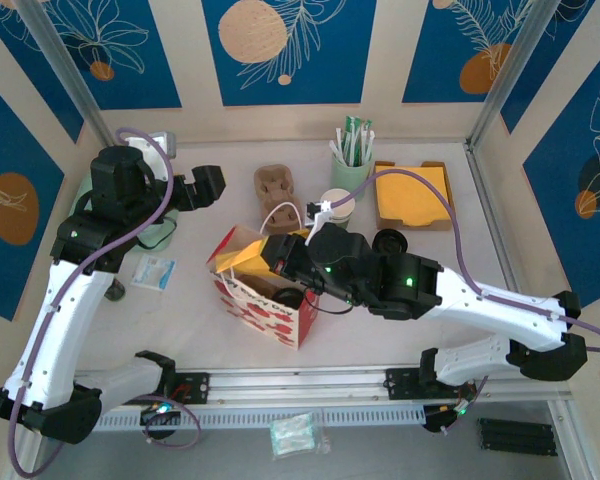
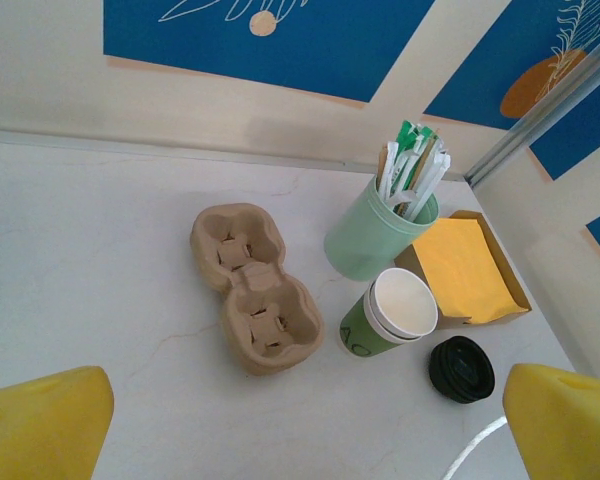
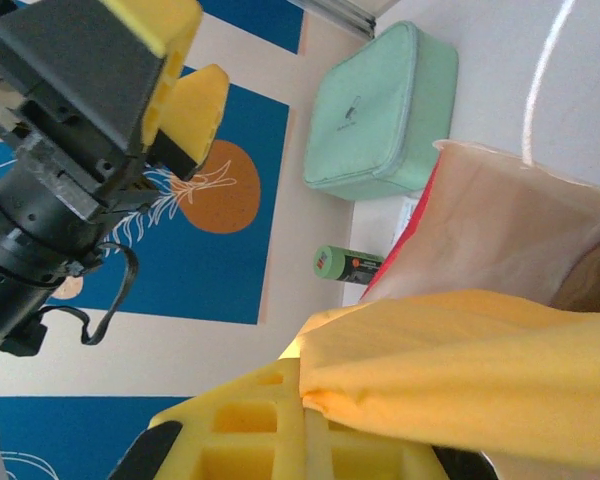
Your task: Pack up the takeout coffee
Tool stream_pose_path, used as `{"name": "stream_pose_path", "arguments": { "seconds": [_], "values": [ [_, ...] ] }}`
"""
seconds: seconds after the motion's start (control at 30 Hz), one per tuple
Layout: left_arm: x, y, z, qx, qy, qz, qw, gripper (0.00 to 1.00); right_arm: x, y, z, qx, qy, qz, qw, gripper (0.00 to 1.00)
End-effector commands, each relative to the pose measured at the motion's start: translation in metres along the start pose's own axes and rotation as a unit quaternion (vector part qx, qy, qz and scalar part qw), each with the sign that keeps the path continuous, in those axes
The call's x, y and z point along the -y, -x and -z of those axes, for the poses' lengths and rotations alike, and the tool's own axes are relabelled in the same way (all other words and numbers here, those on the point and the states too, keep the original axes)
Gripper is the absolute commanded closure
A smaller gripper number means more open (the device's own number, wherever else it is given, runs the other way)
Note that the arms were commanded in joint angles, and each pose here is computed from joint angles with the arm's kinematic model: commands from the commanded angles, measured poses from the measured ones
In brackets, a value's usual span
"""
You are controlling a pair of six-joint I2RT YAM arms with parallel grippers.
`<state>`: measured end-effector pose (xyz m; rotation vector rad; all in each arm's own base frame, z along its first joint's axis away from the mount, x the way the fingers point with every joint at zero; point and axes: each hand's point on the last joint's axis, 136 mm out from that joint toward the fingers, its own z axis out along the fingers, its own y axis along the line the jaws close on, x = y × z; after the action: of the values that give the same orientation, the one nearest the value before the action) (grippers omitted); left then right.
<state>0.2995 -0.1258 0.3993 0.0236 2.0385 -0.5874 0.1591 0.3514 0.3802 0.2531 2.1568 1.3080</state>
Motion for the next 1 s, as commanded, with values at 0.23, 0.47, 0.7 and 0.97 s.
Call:
{"name": "stream_pose_path", "arguments": {
  "seconds": [0.23, 0.47, 0.7, 0.97],
  "values": [
    [0.0, 0.002, -0.004, 0.002, -0.007, 0.01, 1.0, 0.01, 0.028, -0.002, -0.014, -0.016, -0.029, -0.037, 0.999, 0.96],
    [-0.001, 0.001, -0.005, 0.0, -0.007, 0.012, 1.0, 0.01, 0.041, -0.009, -0.029, -0.038, -0.04, -0.05, 0.997, 0.78],
    [-0.001, 0.0, -0.007, -0.001, -0.007, 0.012, 1.0, 0.0, 0.038, -0.012, -0.037, -0.055, -0.033, -0.044, 0.997, 0.62],
    [-0.003, -0.002, -0.008, -0.003, -0.005, 0.012, 1.0, 0.01, 0.03, -0.012, -0.037, -0.065, -0.018, -0.034, 0.997, 0.58]
  ]
}}
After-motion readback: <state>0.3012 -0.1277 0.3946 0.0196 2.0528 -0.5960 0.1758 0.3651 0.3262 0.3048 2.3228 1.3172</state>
